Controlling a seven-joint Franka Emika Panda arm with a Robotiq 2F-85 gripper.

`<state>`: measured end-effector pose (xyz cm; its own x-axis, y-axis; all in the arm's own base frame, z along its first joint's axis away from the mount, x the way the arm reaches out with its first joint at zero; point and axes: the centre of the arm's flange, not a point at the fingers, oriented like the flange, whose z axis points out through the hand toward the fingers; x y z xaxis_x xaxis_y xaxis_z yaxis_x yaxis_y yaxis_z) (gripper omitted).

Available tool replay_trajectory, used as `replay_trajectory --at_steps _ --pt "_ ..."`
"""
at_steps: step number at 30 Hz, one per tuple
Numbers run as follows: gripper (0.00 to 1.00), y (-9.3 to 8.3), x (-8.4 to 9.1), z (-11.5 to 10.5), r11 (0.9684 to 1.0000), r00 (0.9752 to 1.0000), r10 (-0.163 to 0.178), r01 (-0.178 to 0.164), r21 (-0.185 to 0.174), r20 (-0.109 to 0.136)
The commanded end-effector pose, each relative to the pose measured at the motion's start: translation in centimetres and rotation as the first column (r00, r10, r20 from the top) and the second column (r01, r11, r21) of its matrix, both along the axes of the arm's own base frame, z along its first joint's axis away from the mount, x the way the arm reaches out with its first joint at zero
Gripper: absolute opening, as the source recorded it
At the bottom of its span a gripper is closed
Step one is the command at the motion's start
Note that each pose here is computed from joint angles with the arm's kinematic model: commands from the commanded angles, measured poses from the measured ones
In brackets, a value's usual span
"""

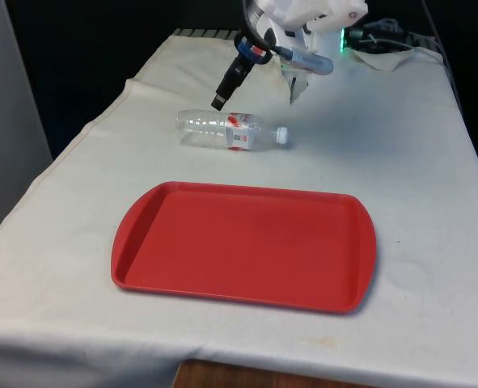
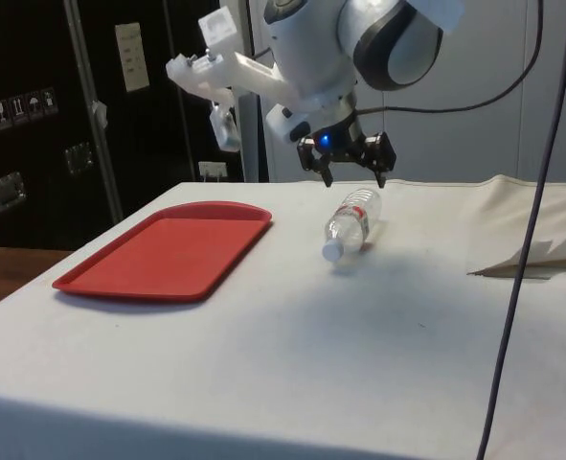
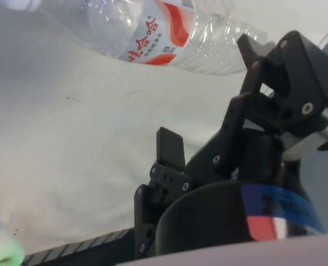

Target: Place the bottle upright on the tray.

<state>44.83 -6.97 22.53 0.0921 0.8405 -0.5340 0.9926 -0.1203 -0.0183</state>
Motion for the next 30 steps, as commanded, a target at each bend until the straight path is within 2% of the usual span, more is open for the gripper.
replay_trajectory --at_steps 1,4,5,6,10,20,22,23,24,30 --pt "1.00 0.1 0.2 0.0 0.9998 0.9999 0.003 -0.002 -0.021 0.012" --pt "1.00 0.2 0.2 -0.1 0.9996 0.9998 0.001 0.000 -0.030 0.020" --pt "1.00 0.2 0.0 -0.3 0.9998 0.9999 -0.002 0.002 -0.020 0.012" --pt "1.00 0.4 0.2 -0.2 0.9993 0.9996 0.000 0.001 -0.038 0.028" --pt "1.00 0.7 0.2 -0.6 0.9985 0.9992 0.000 0.002 -0.055 0.040" --pt "1.00 1.6 0.2 -1.8 0.9946 0.9990 0.013 -0.008 -0.103 0.043" --pt "1.00 2.0 0.3 -2.1 0.9927 0.9991 0.017 -0.012 -0.120 0.040" --pt "1.00 1.9 0.1 -2.0 0.9949 0.9993 0.012 -0.009 -0.101 0.035" --pt "1.00 2.2 0.3 -2.2 0.9918 0.9991 0.018 -0.013 -0.127 0.039" --pt "1.00 3.2 0.4 -2.9 0.9858 0.9994 0.023 -0.018 -0.167 0.027"
